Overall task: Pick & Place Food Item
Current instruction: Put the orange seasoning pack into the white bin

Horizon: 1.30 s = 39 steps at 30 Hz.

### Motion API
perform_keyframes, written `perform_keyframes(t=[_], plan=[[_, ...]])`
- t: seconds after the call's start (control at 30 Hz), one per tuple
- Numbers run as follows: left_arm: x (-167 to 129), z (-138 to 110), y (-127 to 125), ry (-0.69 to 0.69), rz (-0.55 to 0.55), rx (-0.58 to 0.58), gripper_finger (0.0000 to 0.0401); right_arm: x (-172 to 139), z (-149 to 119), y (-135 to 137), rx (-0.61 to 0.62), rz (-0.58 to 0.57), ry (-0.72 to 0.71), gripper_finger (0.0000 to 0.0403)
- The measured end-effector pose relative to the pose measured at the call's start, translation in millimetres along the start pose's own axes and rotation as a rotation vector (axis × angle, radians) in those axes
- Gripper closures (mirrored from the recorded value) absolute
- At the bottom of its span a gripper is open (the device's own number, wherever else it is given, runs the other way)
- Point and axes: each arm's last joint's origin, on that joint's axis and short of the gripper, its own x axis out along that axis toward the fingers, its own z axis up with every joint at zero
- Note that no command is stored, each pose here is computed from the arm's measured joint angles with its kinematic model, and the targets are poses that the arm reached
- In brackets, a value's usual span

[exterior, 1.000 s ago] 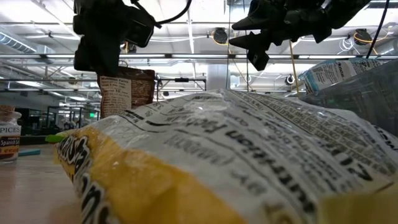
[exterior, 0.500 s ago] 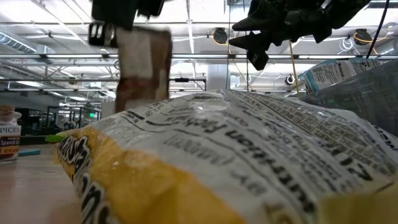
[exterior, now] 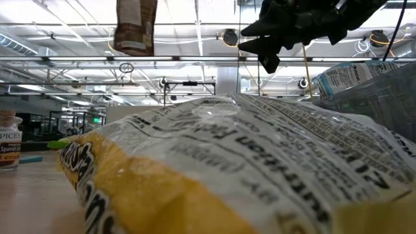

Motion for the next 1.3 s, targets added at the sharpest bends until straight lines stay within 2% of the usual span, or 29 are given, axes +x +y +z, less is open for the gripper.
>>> perform_keyframes(t=[0.17, 0.27, 0.47, 0.6, 0.83, 1.07, 1.3], plan=[[-13, 13, 20, -0.083, 0.058, -0.028, 0.04, 0, 0, 0, 0.002, 0.003, 0.001, 0.0273], [-13, 20, 34, -0.097, 0.093, -0.097, 0.04, 0, 0, 0, 0.002, 0.003, 0.001, 0.0273], [2, 28, 56, -0.066, 0.148, -0.24, 0.04, 0, 0, 0, 0.002, 0.004, 0.002, 0.0273], [20, 34, 67, -0.048, 0.156, -0.277, 0.04, 0, 0, 0, 0.0, 0.003, 0.002, 0.0273], [41, 44, 79, -0.058, 0.13, -0.148, 0.04, 0, -1, 0, -0.014, 0.0, 0.013, 0.0273], [43, 55, 102, -0.059, 0.147, 0.022, 0.0401, 0, -3, -1, -0.011, -0.007, 0.031, 0.0273], [68, 75, 130, 0.073, 0.126, 0.229, 0.0401, 0, -4, -1, 0.0, -0.015, 0.037, 0.0273]])
